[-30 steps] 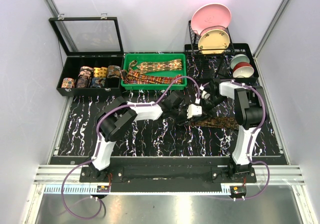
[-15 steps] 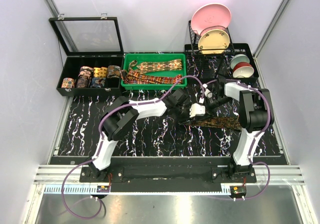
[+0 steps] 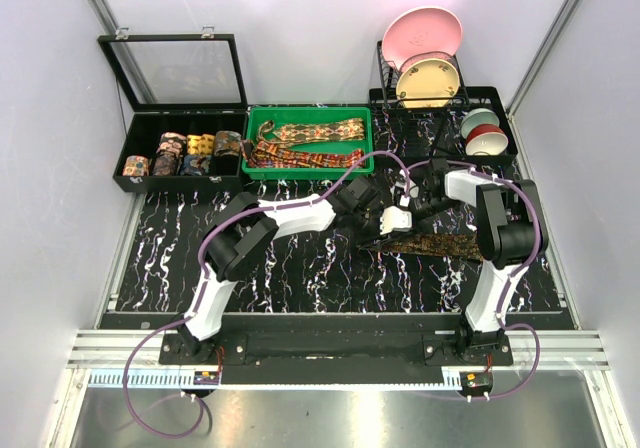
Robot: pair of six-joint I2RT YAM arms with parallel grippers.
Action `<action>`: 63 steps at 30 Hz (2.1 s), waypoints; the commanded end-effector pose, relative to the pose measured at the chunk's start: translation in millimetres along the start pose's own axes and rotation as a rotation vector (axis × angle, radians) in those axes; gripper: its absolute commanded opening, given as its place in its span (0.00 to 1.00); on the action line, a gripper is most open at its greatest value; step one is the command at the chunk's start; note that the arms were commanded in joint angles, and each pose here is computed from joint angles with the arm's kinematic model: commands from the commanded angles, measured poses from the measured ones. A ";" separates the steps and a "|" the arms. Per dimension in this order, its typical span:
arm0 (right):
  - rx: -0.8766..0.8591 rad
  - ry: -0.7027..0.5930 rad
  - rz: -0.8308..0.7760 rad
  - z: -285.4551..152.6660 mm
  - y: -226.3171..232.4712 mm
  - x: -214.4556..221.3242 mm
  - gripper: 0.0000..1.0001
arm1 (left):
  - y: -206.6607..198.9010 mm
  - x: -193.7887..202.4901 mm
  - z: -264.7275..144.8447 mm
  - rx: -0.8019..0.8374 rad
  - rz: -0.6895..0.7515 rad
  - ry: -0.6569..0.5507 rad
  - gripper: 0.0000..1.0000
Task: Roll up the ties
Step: Roll the tie at the center of the board.
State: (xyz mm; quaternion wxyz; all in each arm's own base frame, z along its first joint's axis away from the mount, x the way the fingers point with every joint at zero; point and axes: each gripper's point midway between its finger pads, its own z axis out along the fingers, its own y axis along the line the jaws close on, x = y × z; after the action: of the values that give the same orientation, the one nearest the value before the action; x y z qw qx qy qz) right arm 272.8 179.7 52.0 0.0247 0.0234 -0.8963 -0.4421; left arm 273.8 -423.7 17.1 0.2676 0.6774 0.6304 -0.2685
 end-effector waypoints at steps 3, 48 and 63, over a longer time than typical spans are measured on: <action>0.051 -0.003 -0.013 8.4 -14.6 -5.6 0.20 | -71.3 130.2 -7.5 0.170 -0.221 0.442 0.00; 0.335 0.081 0.078 11.0 -63.7 7.2 0.00 | -27.4 -7.7 -23.1 0.066 -0.061 -0.202 0.77; 0.434 0.135 0.119 10.4 -78.5 6.1 0.00 | -3.3 -38.2 -22.7 -0.076 -0.054 -0.560 0.91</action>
State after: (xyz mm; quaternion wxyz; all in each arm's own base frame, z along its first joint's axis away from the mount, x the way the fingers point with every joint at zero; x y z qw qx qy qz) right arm 262.7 161.3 18.3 0.1081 -0.0126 -0.9417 -0.3182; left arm 255.9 -414.2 33.9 0.3911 0.5672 0.6063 -0.3972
